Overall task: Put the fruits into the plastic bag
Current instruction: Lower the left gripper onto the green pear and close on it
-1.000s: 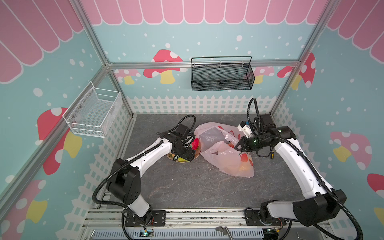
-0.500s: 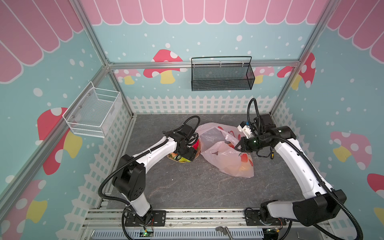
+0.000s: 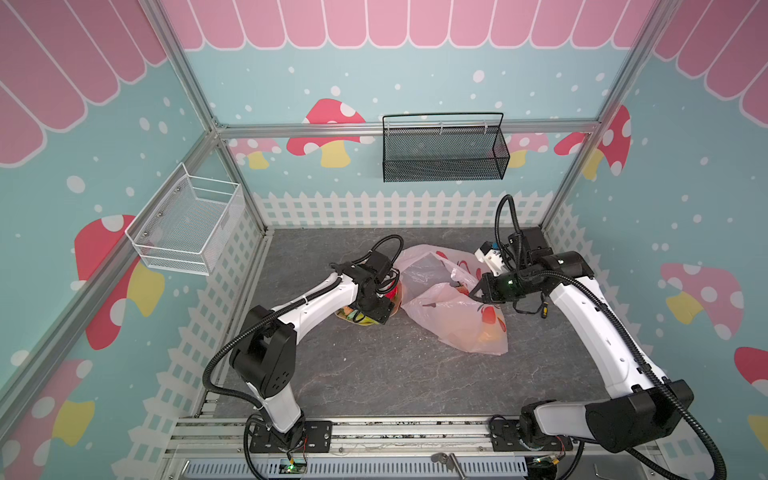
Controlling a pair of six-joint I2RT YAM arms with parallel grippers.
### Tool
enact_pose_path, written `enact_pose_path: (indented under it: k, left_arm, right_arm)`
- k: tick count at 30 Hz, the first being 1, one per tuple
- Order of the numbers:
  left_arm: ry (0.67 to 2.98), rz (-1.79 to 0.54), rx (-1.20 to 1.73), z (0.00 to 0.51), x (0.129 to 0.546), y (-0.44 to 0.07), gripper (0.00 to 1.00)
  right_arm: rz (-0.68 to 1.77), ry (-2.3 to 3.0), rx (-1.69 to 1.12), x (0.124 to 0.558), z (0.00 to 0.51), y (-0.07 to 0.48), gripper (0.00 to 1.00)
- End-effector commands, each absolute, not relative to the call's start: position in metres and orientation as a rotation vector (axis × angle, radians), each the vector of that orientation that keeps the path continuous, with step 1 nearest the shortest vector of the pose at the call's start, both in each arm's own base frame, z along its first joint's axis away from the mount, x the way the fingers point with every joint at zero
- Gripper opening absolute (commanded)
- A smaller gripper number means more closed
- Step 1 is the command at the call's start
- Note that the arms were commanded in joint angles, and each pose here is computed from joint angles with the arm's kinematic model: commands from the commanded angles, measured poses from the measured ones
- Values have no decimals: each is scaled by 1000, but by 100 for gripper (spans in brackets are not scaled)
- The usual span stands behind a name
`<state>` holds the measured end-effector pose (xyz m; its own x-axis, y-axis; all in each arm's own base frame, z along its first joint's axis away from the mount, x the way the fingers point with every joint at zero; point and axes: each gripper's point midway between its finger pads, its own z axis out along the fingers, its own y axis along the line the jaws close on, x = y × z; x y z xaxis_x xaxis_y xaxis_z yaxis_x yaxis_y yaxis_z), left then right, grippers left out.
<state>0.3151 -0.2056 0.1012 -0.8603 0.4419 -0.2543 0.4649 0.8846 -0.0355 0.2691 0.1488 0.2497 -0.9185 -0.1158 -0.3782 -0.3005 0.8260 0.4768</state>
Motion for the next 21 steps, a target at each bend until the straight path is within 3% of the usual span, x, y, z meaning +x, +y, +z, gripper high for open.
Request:
enact_pose_path:
  k: [1,8,21]
  left_arm:
    - [2804,-156,708,107,316,-212,74]
    - [2791,-181,719,116,315,-216,59]
    - [2714,-244,705,164,313,-217,46]
  right_arm:
    - [769,2656,-348,266,258,147,0]
    - [777,2654,-355,267,259,149,0]
    - [777,2654,-352,267,259,149,0]
